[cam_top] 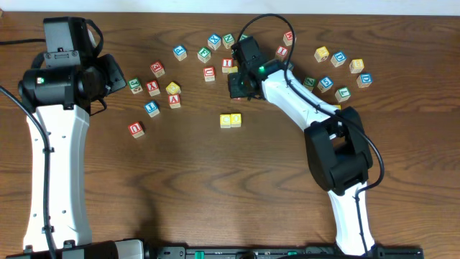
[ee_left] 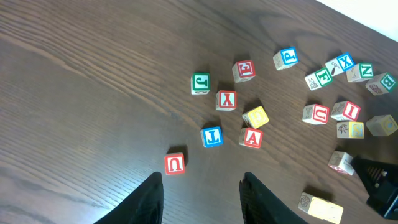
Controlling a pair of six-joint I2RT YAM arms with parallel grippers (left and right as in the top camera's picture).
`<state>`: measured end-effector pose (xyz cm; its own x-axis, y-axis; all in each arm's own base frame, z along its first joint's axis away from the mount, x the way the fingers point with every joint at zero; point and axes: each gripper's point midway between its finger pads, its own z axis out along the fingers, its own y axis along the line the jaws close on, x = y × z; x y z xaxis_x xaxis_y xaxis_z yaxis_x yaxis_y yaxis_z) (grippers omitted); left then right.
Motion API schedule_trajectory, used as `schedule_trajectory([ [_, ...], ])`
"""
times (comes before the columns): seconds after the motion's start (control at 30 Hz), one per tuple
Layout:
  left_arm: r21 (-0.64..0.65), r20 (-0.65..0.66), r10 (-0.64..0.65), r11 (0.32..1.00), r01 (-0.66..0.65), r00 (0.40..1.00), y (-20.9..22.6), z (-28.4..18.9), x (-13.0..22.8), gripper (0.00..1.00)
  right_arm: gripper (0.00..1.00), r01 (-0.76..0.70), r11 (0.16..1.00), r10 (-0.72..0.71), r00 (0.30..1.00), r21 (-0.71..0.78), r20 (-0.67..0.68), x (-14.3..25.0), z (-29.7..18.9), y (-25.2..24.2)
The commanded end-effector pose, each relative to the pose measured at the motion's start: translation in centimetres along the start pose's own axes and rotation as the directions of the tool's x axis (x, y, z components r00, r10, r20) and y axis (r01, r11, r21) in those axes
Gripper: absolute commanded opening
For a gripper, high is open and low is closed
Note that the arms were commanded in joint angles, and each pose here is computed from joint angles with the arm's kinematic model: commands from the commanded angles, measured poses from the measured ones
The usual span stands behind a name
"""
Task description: Spell out CORL
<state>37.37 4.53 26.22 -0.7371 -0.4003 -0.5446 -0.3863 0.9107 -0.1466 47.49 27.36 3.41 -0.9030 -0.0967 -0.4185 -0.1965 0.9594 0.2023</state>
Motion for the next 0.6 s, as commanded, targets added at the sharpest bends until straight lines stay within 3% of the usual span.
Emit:
schedule_trajectory([
  [0.0, -0.014, -0.001, 0.009, 1.0, -0.009, 1.0, 0.2, 0.2, -0.1, 0.4, 0.01, -0.002, 1.0, 0.002, 1.0, -0.031, 0.015, -0.2, -1.3, 1.8],
  [0.33, -0.014, -0.001, 0.009, 1.0, -0.009, 1.0, 0.2, 0.2, -0.1, 0.4, 0.01, -0.006, 0.999, 0.004, 0.999, 0.037, 0.045, -0.8, -1.3, 0.6],
  [0.57, -0.014, -0.001, 0.009, 1.0, -0.009, 1.0, 0.2, 0.2, -0.1, 0.4, 0.01, 0.114, 0.99, -0.111, 0.993, -0.076, 0.049, -0.8, -1.6, 3.3],
])
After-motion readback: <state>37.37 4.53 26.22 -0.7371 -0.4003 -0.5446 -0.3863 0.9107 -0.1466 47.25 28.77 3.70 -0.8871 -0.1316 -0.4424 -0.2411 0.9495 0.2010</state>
